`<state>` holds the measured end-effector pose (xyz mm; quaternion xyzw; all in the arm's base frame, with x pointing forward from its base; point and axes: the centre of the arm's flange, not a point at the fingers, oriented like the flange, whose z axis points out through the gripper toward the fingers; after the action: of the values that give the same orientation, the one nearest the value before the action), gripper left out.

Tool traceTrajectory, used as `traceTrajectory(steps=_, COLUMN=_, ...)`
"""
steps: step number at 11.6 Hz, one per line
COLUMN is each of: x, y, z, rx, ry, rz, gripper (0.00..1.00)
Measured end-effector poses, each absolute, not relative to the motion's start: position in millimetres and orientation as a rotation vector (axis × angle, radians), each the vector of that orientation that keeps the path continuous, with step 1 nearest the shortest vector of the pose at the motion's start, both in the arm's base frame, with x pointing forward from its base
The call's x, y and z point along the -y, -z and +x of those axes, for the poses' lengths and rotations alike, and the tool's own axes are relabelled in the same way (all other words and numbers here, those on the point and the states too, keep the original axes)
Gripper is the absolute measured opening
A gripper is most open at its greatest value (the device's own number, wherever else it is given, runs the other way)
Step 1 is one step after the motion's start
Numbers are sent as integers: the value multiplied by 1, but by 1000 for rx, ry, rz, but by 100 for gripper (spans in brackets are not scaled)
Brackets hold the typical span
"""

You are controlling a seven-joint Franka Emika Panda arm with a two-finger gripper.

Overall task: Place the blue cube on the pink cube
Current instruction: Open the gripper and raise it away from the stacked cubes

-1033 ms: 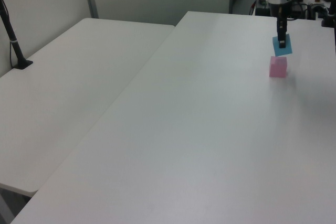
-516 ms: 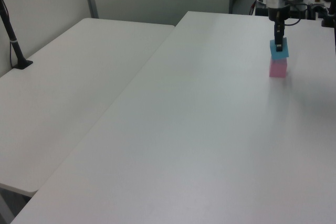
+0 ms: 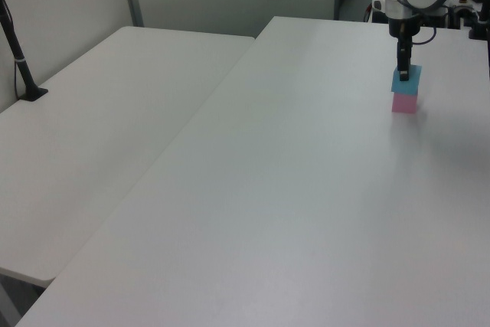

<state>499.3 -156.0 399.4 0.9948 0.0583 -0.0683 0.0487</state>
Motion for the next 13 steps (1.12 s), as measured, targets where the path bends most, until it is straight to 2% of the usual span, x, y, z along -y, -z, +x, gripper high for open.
traceTrajectory(steps=1, x=156, y=-400, z=499, rx=-177, ry=207, rz=3032, gripper=98)
traceTrajectory(steps=2, x=156, y=-400, z=500, rx=-176, ry=205, rz=3031, gripper=100)
traceTrajectory(steps=5, x=159, y=-428, z=503, rx=-154, ry=176, rz=3025, gripper=100)
traceTrajectory(steps=9, x=141, y=-551, z=501, rx=-9, ry=203, rz=3106, gripper=100)
traceTrajectory(steps=13, x=62, y=-620, z=514, rx=201, ry=107, rz=3137, gripper=100)
